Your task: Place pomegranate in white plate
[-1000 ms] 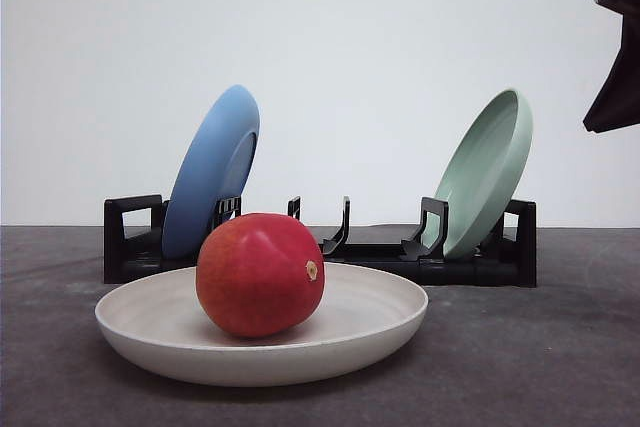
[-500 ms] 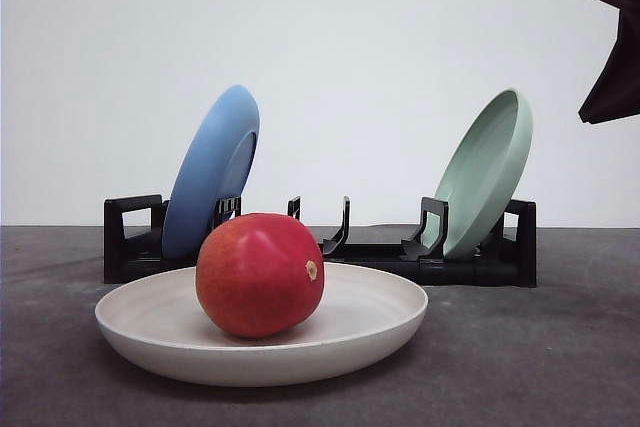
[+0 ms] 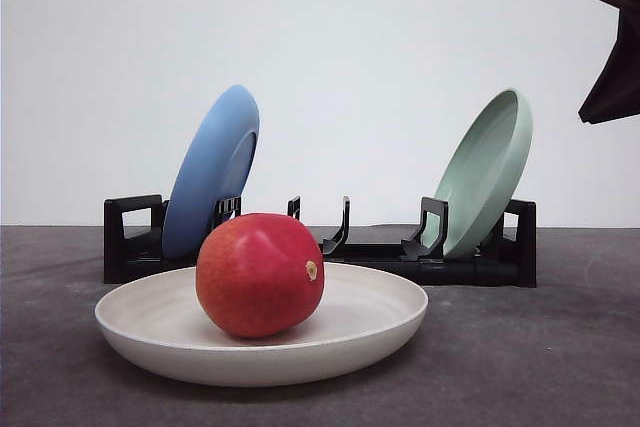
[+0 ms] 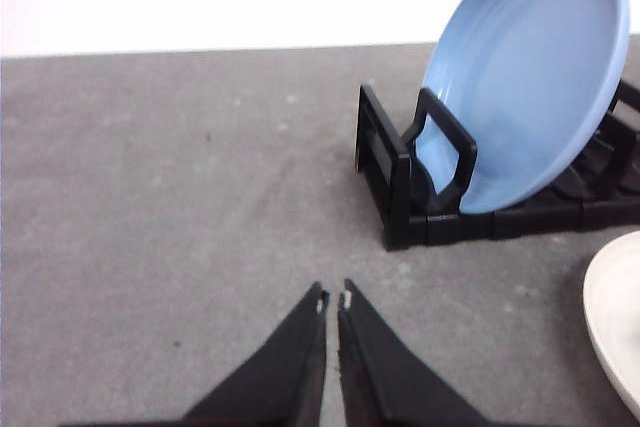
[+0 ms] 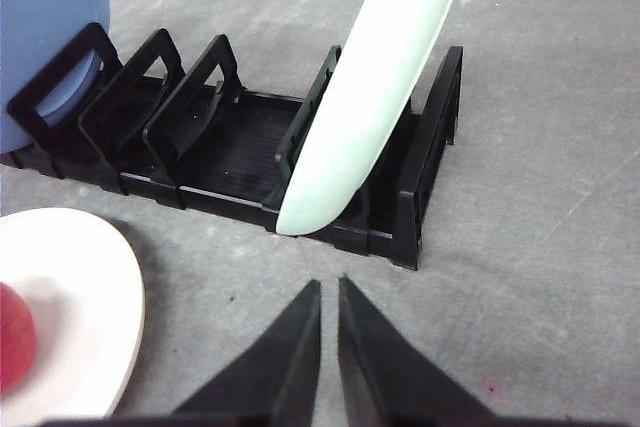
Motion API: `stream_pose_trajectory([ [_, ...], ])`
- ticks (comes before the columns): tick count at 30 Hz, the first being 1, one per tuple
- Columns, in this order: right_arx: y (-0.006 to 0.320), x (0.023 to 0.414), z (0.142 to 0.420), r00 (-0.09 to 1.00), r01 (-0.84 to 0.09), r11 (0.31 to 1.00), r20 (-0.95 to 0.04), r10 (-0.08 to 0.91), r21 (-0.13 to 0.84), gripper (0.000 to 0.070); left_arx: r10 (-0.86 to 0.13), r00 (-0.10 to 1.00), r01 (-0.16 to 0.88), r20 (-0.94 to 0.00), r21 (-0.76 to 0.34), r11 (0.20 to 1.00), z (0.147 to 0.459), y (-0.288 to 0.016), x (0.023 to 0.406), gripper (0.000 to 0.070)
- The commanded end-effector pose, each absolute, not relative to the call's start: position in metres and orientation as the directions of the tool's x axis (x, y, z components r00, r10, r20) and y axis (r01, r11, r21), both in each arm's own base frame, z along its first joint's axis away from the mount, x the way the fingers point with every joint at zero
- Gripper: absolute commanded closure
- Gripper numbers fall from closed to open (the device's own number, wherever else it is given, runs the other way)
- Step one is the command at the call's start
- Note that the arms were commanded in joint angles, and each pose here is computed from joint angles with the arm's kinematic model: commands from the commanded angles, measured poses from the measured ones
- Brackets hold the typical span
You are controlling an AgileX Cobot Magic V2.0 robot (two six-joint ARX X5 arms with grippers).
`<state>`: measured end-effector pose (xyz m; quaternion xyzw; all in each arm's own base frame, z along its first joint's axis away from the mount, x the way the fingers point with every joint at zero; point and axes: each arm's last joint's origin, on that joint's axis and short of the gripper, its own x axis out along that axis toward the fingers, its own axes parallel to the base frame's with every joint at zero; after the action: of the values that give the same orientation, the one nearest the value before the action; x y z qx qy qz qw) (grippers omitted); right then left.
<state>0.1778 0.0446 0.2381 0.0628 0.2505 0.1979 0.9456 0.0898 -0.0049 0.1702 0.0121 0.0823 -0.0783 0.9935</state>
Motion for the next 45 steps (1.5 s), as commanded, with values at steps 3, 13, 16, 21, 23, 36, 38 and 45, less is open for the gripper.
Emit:
stream_pose_trajectory([
  [3,0.045,0.179,0.238,0.797,-0.352,0.912,-0.445,0.409,0.209,0.0676,-0.135,0.979,0.139,-0.154,0.012,0.99,0.162,-0.004,0.093,0.07],
  [13,0.046,0.179,0.238,0.796,-0.353,0.912,-0.445,0.41,0.209,0.0676,-0.097,0.987,0.1,-0.131,0.017,0.995,0.154,-0.003,0.096,0.07],
  [16,0.046,0.179,0.238,0.796,-0.353,0.912,-0.445,0.41,0.209,0.0676,-0.097,0.987,0.1,-0.129,0.017,0.995,0.154,-0.003,0.096,0.07],
  [21,0.046,0.179,0.238,0.797,-0.353,0.912,-0.445,0.41,0.209,0.0676,-0.097,0.987,0.1,-0.128,0.018,0.995,0.154,-0.003,0.096,0.07],
  [23,0.046,0.179,0.238,0.797,-0.353,0.912,-0.445,0.41,0.209,0.0676,-0.097,0.987,0.1,-0.128,0.018,0.995,0.154,-0.003,0.096,0.07],
  [36,0.045,0.177,0.239,0.799,-0.365,0.914,-0.444,0.406,0.179,0.0676,-0.097,0.987,0.1,-0.128,0.017,0.995,0.154,-0.003,0.096,0.07],
  [38,0.042,0.171,0.241,0.808,-0.374,0.921,-0.449,0.382,0.111,0.0676,-0.097,0.987,0.1,-0.128,0.017,0.995,0.154,-0.003,0.096,0.07],
  [45,0.029,0.14,0.227,0.874,-0.283,0.959,-0.406,0.268,0.026,0.0675,-0.097,0.987,0.1,-0.128,0.017,0.995,0.154,-0.003,0.096,0.07],
])
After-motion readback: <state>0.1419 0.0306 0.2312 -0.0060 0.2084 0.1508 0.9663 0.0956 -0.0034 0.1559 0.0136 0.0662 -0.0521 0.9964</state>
